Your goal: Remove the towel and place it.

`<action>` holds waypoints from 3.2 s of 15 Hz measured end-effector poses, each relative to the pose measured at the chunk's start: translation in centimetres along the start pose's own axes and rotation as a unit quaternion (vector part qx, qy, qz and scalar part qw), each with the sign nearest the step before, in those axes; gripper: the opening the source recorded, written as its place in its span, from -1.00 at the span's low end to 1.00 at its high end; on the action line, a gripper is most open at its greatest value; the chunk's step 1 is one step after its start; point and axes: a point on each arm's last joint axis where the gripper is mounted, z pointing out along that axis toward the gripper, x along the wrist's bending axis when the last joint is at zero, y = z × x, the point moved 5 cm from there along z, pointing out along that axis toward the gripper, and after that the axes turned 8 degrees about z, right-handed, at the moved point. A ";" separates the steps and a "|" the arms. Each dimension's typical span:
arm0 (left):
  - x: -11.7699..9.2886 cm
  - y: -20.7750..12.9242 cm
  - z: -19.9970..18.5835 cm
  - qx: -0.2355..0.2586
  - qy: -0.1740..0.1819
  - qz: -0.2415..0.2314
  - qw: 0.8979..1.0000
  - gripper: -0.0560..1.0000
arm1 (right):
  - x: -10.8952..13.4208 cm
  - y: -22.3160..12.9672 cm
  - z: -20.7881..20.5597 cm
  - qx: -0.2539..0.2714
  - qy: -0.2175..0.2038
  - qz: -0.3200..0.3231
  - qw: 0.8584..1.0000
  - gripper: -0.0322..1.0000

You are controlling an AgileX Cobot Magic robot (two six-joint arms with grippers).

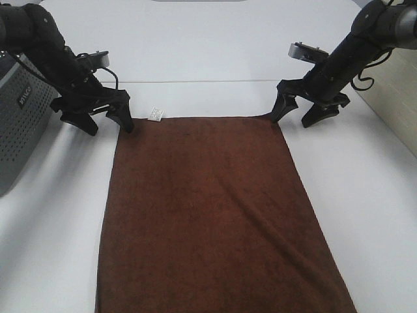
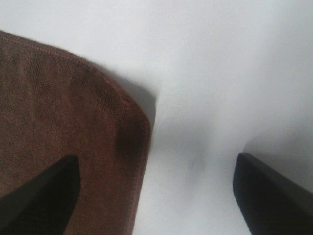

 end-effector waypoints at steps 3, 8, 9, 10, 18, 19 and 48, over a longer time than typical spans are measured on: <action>-0.6 0.2 0.3 -0.003 -0.007 0.000 1.000 0.56 | 0.2 0.1 0.4 -0.003 0.009 0.020 1.000 0.63; -4.1 1.1 1.9 -0.017 -0.020 0.018 1.000 0.48 | 4.1 -0.4 2.7 0.001 0.015 -0.014 1.000 0.54; -4.3 1.2 2.0 -0.020 -0.019 0.012 1.000 0.42 | 4.4 -0.4 2.9 0.001 0.006 -0.023 1.000 0.50; -4.3 1.2 2.2 -0.020 -0.019 0.008 1.000 0.34 | 4.4 -0.4 3.0 -0.001 -0.001 -0.025 1.000 0.45; -3.8 0.9 2.7 -0.014 -0.008 0.035 0.999 -0.89 | 3.4 -0.3 3.2 -0.005 -0.042 -0.046 0.998 -0.81; -3.8 0.9 2.7 -0.014 -0.008 0.037 0.999 -0.89 | 3.3 -0.3 3.2 -0.004 -0.044 -0.048 0.998 -0.91; -2.2 12.3 -4.6 -0.335 0.149 0.177 0.913 -0.89 | 5.9 10.9 -4.0 -0.318 -0.067 -0.094 0.941 -0.92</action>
